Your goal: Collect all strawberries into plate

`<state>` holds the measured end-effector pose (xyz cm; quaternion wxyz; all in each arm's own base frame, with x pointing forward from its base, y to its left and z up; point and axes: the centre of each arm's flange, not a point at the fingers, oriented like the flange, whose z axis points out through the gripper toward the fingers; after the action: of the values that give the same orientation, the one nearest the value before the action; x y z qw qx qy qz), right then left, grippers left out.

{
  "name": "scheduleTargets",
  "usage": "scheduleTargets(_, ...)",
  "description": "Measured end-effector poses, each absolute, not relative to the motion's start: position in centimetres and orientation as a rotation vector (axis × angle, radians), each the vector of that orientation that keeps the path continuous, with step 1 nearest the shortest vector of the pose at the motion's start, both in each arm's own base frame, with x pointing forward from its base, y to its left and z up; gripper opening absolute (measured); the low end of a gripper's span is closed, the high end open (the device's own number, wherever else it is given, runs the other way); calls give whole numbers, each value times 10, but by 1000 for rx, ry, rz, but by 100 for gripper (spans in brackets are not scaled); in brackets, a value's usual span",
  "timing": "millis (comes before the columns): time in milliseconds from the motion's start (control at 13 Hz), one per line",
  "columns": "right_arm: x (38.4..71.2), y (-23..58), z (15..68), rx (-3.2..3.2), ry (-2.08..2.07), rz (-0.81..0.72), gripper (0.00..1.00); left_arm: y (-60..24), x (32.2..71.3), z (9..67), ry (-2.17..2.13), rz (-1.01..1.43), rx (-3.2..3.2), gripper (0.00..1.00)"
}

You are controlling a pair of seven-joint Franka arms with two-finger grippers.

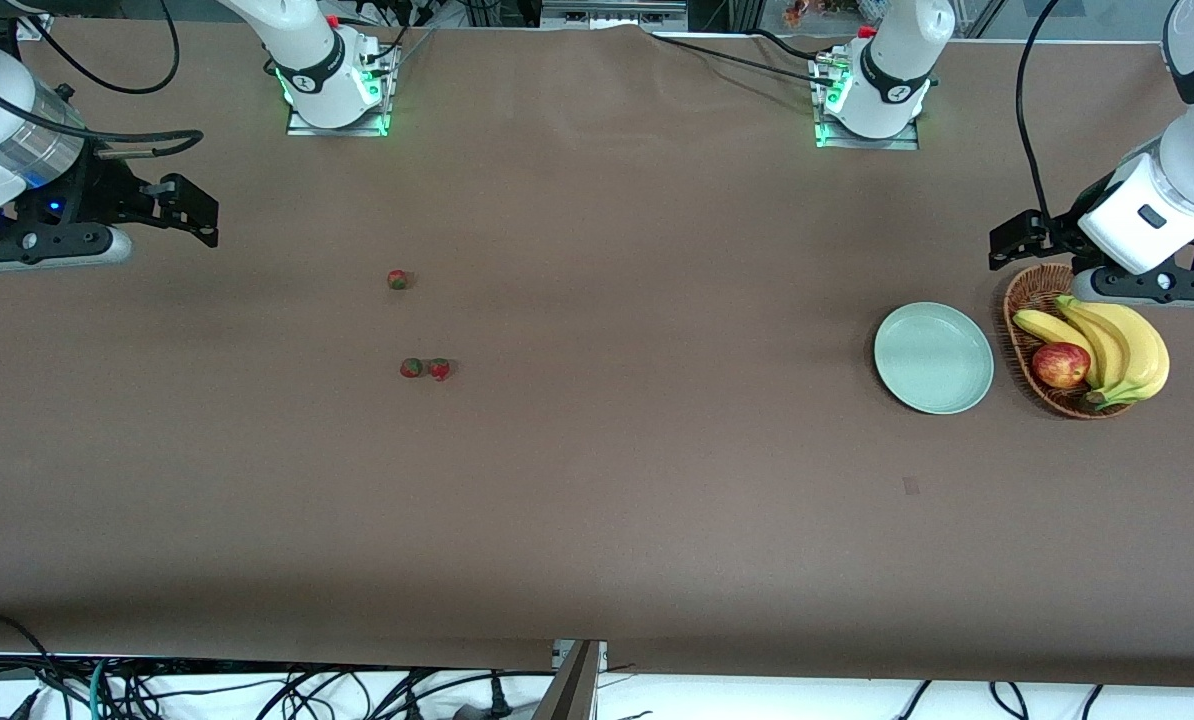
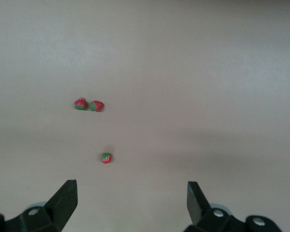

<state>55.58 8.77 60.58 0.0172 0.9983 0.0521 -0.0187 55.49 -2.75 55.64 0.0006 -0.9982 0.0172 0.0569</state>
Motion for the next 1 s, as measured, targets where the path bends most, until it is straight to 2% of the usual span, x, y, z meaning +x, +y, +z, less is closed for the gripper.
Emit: scheduleTargets(1003, 560, 81, 606, 3106, 136, -32, 100, -30, 555, 555, 62, 181, -3134, 100)
